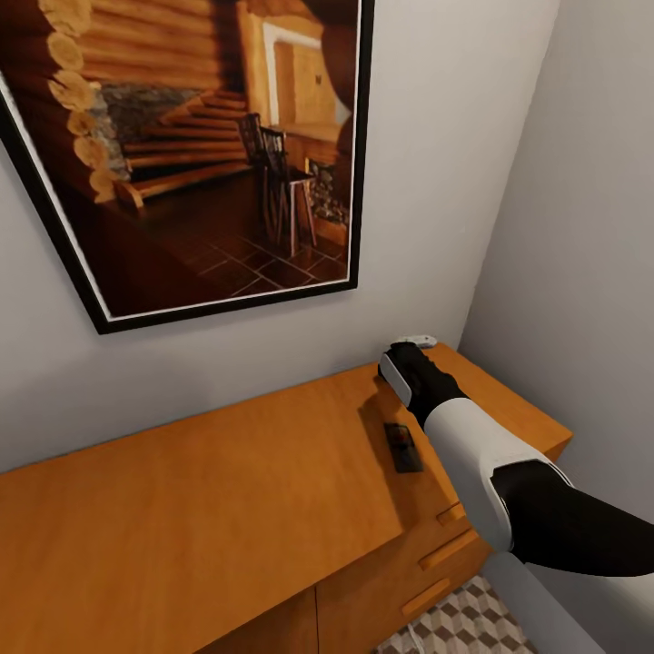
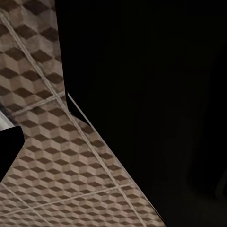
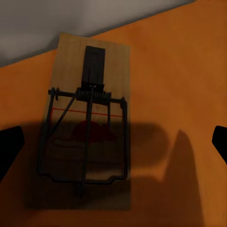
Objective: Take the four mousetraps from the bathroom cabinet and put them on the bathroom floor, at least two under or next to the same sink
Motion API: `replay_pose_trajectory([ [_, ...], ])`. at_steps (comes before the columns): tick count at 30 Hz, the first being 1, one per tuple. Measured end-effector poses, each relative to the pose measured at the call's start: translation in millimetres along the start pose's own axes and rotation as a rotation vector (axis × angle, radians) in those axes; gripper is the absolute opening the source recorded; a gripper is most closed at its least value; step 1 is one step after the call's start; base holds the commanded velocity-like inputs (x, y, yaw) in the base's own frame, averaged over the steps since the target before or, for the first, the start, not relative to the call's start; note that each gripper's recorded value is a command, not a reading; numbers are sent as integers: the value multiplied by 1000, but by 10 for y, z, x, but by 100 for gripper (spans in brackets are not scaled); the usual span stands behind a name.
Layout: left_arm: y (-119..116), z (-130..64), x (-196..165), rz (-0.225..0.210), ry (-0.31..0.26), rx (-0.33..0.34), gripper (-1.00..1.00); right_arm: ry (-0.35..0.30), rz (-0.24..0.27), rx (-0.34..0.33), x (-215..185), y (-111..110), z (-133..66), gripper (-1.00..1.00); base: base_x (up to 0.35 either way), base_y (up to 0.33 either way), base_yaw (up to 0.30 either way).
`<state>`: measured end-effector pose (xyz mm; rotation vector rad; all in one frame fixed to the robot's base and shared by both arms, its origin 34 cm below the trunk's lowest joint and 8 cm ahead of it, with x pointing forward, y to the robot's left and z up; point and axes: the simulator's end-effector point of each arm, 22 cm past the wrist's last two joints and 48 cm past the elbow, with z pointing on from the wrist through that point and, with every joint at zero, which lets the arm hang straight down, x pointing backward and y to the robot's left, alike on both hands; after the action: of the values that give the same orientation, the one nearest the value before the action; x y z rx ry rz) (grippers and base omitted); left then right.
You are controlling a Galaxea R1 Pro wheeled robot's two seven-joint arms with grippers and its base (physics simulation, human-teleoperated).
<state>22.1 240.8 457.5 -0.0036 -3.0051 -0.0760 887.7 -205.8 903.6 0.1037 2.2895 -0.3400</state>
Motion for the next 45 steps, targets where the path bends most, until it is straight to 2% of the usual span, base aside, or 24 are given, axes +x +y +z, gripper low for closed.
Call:
replay_pose_trajectory([
  [45, 0, -6, 43, 0, 8, 0, 100, -4, 5, -7, -13, 20, 15, 100, 0, 0, 0],
])
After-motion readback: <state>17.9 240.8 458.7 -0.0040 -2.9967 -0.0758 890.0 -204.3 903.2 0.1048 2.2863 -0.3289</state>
